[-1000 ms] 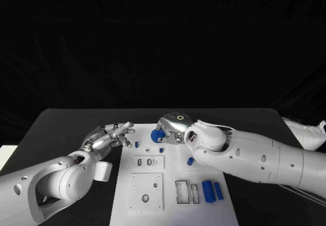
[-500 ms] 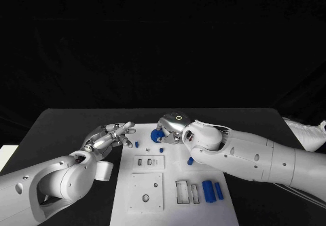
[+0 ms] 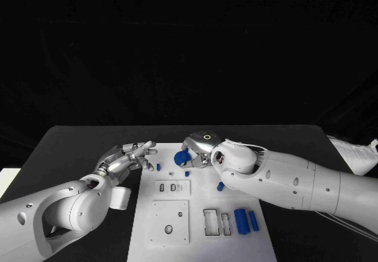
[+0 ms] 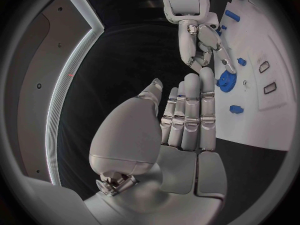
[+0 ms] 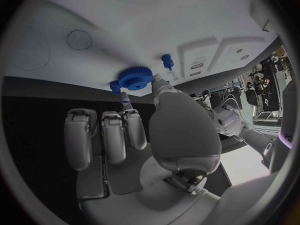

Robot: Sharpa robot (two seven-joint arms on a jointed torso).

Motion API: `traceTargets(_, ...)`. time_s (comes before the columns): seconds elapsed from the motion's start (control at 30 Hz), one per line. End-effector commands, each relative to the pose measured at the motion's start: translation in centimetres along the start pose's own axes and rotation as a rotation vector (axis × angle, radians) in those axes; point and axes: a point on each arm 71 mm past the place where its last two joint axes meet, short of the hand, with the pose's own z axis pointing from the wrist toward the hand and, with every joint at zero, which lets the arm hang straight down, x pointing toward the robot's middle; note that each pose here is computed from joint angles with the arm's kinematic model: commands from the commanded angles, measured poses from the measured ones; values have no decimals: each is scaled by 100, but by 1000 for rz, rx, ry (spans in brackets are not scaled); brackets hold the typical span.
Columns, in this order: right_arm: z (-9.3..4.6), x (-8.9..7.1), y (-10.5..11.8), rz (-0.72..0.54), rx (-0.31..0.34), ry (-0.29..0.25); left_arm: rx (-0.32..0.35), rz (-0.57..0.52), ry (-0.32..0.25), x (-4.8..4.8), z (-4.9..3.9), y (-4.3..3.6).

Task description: Assemble the parts on the task board

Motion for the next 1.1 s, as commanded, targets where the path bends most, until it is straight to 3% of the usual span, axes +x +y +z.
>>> traceTargets(0.03,0,46,-9,6,13,59,2,-9,19,21,2,-3)
traceTargets(0.37,-3,88,-56,38,33,104,1,-9,19,25,5,-1)
traceTargets(0.7,-35,74,-98,67,34,87,1,-9,18,24,5,-1)
traceTargets(0.87,-71,38,-125,86,31,38,1,-9,17,19,2,-3)
traceTargets(1.1,-232,-80,-224,119,22,-95,1,-8,16,12,-4,-4)
